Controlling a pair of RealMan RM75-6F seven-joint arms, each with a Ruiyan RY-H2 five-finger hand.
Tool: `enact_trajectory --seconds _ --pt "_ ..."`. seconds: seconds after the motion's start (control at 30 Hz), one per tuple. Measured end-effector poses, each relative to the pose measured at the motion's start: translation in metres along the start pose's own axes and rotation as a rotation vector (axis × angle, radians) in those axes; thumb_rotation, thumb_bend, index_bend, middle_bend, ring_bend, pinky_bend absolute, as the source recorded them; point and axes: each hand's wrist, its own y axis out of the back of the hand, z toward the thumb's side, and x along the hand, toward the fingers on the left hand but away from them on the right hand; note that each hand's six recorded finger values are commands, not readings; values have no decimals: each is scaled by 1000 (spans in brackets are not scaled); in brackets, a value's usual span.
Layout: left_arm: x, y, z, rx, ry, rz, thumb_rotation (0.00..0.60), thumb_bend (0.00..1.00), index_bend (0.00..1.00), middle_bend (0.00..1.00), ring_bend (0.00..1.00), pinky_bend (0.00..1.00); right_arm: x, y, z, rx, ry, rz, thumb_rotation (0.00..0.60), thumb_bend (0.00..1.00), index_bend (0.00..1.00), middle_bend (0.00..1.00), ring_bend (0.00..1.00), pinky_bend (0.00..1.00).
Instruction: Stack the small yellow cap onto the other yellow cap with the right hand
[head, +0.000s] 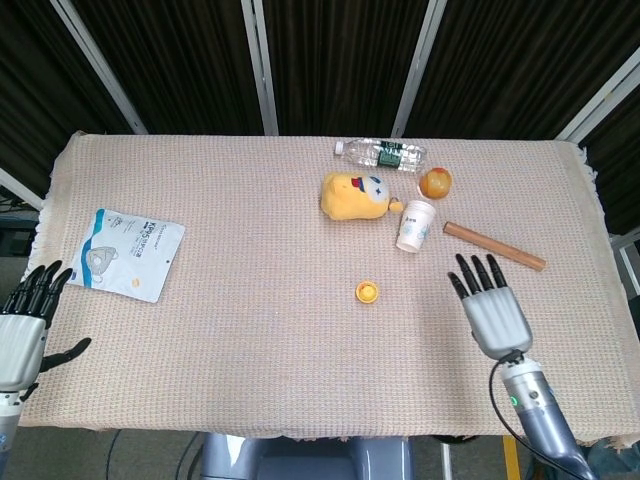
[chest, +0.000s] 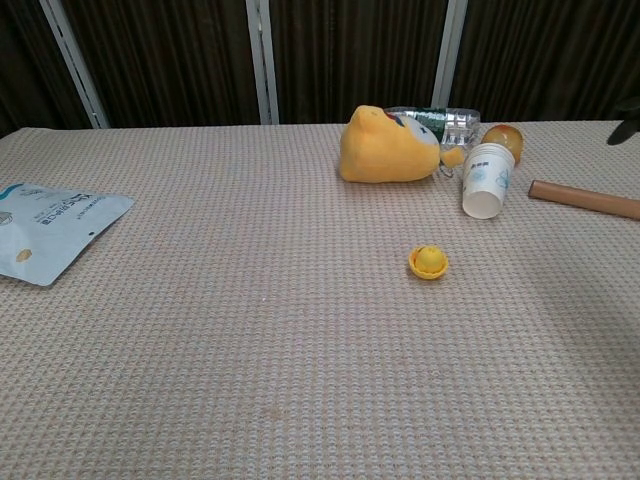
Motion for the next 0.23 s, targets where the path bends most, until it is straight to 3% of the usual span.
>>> enact_trajectory --seconds 0.23 --pt "0 0 1 0 7 -9 600 0 0 0 0 156 36 -21 -46 -107 -79 -30 600 0 157 0 0 0"
